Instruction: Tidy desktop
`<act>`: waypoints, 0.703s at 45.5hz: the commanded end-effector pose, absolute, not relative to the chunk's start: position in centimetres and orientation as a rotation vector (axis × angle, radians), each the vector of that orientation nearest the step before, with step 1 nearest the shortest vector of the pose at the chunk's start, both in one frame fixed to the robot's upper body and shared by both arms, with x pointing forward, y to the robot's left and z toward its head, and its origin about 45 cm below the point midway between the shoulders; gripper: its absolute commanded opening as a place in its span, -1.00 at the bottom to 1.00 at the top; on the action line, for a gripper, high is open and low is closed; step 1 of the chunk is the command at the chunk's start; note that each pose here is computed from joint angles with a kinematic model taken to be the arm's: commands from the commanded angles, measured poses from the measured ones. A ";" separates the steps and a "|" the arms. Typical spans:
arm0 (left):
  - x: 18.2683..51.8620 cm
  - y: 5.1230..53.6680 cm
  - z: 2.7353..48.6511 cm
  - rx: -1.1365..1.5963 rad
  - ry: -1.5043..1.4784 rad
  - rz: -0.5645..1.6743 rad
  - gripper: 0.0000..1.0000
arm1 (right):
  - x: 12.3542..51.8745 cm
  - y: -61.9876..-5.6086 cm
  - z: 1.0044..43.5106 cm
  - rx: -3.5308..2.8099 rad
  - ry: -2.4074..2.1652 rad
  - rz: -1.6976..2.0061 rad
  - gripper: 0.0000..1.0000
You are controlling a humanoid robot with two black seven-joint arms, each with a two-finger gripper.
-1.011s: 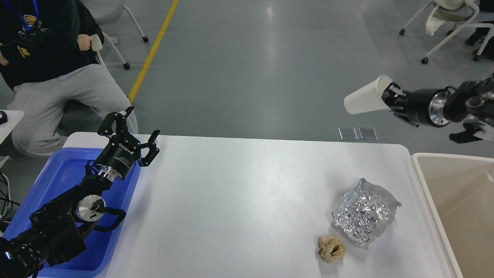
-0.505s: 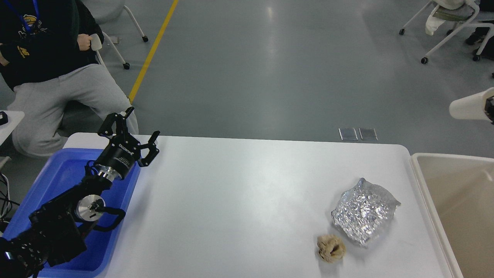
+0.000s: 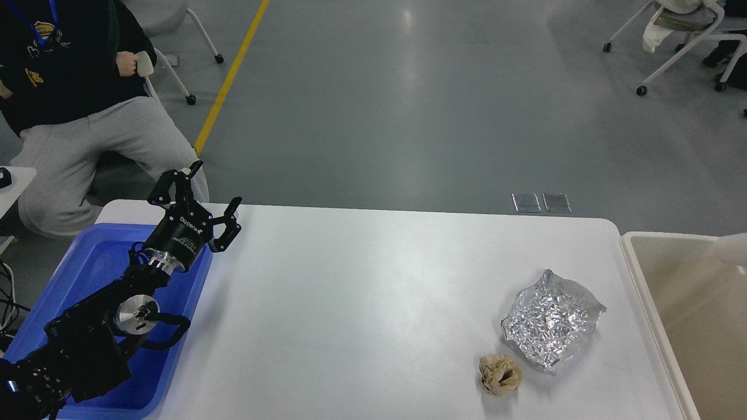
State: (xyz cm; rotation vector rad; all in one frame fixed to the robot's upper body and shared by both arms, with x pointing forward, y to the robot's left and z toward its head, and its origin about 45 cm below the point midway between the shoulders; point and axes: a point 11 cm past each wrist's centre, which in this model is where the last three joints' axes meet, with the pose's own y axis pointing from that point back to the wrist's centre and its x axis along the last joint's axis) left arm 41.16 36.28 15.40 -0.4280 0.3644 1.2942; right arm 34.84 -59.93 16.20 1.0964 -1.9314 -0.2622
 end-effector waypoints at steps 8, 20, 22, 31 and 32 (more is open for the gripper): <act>41.2 36.3 15.4 -0.428 0.364 1.294 1.00 | 30.0 -58.8 9.4 1.020 -1.907 -0.386 -1.00; 41.2 36.3 15.4 -0.428 0.364 1.294 1.00 | 27.9 -58.9 7.6 0.990 -1.876 -0.407 -1.00; 41.2 36.3 15.4 -0.428 0.364 1.294 1.00 | 27.7 -58.9 7.4 0.989 -1.876 -0.413 -1.00; 41.1 36.3 15.3 -0.427 0.366 1.295 1.00 | 26.9 -59.0 6.9 0.983 -1.888 -0.432 -0.81; 41.1 36.3 15.3 -0.427 0.366 1.295 1.00 | 26.8 -58.9 6.8 0.984 -1.885 -0.430 -0.77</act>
